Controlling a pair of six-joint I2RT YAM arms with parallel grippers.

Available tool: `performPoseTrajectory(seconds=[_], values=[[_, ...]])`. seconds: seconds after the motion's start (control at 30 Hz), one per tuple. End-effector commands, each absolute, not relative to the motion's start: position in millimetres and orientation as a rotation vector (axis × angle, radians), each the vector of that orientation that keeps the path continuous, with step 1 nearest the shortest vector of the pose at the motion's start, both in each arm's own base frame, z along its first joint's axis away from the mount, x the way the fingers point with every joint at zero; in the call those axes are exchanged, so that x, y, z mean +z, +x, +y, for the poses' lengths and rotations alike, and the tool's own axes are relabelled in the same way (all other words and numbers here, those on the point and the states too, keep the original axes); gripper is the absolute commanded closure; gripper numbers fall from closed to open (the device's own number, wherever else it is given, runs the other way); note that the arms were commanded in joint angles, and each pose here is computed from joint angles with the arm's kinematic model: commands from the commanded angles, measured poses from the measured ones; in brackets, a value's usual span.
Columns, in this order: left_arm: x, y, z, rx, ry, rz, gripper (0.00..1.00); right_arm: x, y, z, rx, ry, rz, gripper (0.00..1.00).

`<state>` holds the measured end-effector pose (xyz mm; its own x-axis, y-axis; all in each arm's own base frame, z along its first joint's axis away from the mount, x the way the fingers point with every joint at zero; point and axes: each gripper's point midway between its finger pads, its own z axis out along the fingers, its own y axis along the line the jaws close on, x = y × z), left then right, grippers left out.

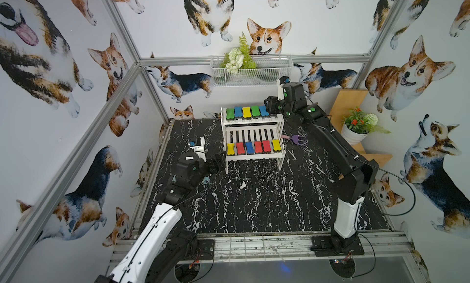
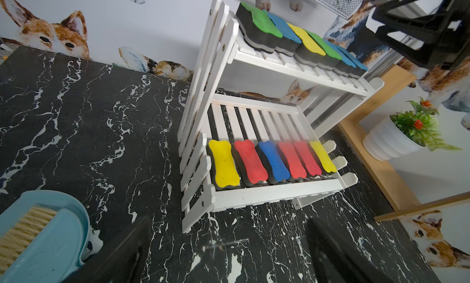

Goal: Remove the whiteboard erasers from the shelf
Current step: Pick up the whiteboard eraser from the shelf.

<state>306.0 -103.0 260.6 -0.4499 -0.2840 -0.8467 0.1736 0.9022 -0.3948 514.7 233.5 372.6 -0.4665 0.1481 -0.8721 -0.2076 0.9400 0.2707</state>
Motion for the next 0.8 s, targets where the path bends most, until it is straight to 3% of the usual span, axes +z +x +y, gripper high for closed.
performPoseTrajectory(seconds=[0.0,0.77], values=[[268,309,-101,-0.502,-0.069,1.948,0.01,356,517,224,0.298,-0.068,2.103,0.41],[266,311,-101,-0.514,-0.082,1.950,0.01,328,523,218,0.309,-0.112,2.196,0.45]])
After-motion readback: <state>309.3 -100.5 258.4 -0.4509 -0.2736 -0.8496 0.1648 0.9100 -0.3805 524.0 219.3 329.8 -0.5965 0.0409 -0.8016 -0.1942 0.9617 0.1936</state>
